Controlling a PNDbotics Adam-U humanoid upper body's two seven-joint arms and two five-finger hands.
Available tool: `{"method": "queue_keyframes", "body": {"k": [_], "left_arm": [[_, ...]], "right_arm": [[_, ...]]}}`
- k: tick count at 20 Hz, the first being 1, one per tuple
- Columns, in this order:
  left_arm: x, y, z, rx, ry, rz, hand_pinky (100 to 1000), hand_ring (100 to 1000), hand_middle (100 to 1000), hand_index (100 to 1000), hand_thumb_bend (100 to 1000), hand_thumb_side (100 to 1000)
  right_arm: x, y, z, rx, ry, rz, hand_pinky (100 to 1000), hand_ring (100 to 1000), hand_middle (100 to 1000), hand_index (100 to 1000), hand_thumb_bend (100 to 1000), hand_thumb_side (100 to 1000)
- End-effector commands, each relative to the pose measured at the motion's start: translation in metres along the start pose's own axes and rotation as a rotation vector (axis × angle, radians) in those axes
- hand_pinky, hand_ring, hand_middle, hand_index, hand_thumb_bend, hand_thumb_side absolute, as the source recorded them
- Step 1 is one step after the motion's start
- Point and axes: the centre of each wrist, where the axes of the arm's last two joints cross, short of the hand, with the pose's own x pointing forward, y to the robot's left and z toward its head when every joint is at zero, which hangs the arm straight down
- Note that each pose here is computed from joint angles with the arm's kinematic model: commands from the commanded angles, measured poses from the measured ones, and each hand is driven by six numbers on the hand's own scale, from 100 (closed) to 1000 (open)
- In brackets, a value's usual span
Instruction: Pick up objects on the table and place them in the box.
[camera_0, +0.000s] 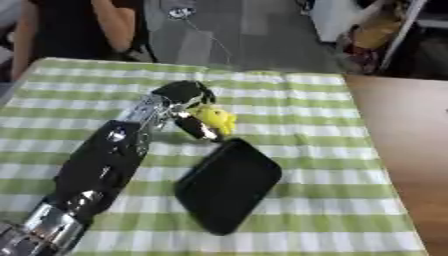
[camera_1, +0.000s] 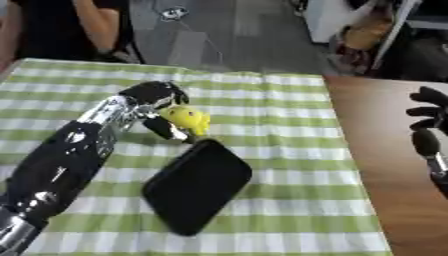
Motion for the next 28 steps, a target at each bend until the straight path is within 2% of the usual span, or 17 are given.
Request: {"method": "queue_keyframes", "body": {"k": [1, 14, 18, 22, 23, 24, 25, 26, 27, 28], "left_arm": [[-0.001, 0.019, -0.003, 0.052, 0.003, -0.026, 553, 615, 661, 819, 721, 578], [0.002, 0.01, -0.005, 0.026, 0.0, -0.062, 553, 609, 651, 800, 705, 558], [0.003, 0.006, -0.006, 0.016, 0.0, -0.067, 530, 563, 619, 774, 663, 546], [0.002, 0.003, -0.005, 0.023, 0.011, -0.075, 450, 504, 583, 739, 568, 521], [0.001, 0.002, -0.005, 0.025, 0.016, -0.077, 422, 469, 570, 726, 504, 504], [0.0, 0.001, -0.005, 0.027, 0.02, -0.081, 415, 465, 569, 725, 494, 502], [0.0, 0.0, -0.005, 0.031, 0.025, -0.082, 350, 432, 556, 713, 412, 492], [-0.001, -0.001, -0.004, 0.035, 0.03, -0.082, 341, 427, 554, 711, 403, 492], [-0.002, -0.001, -0.004, 0.041, 0.035, -0.082, 303, 400, 537, 695, 333, 494], [-0.003, -0.002, -0.004, 0.049, 0.04, -0.081, 296, 395, 535, 692, 322, 495]], "right_arm": [[0.005, -0.007, -0.007, -0.01, -0.027, 0.01, 593, 705, 781, 912, 646, 999], [0.007, -0.005, -0.009, -0.009, -0.039, -0.001, 592, 705, 781, 912, 647, 995], [0.007, -0.005, -0.01, -0.011, -0.042, -0.003, 592, 705, 781, 912, 646, 996], [0.007, -0.005, -0.01, -0.01, -0.041, -0.004, 593, 705, 781, 912, 648, 997], [0.007, -0.005, -0.01, -0.011, -0.041, -0.004, 593, 705, 781, 912, 647, 995], [0.007, -0.005, -0.01, -0.011, -0.041, -0.004, 593, 705, 781, 912, 647, 995], [0.007, -0.005, -0.01, -0.011, -0.041, -0.004, 593, 705, 781, 912, 647, 993], [0.007, -0.006, -0.01, -0.011, -0.041, -0.004, 593, 705, 781, 912, 647, 993], [0.007, -0.005, -0.01, -0.011, -0.041, -0.004, 593, 705, 781, 912, 648, 992], [0.007, -0.005, -0.01, -0.01, -0.041, -0.004, 593, 705, 782, 912, 648, 992]]}}
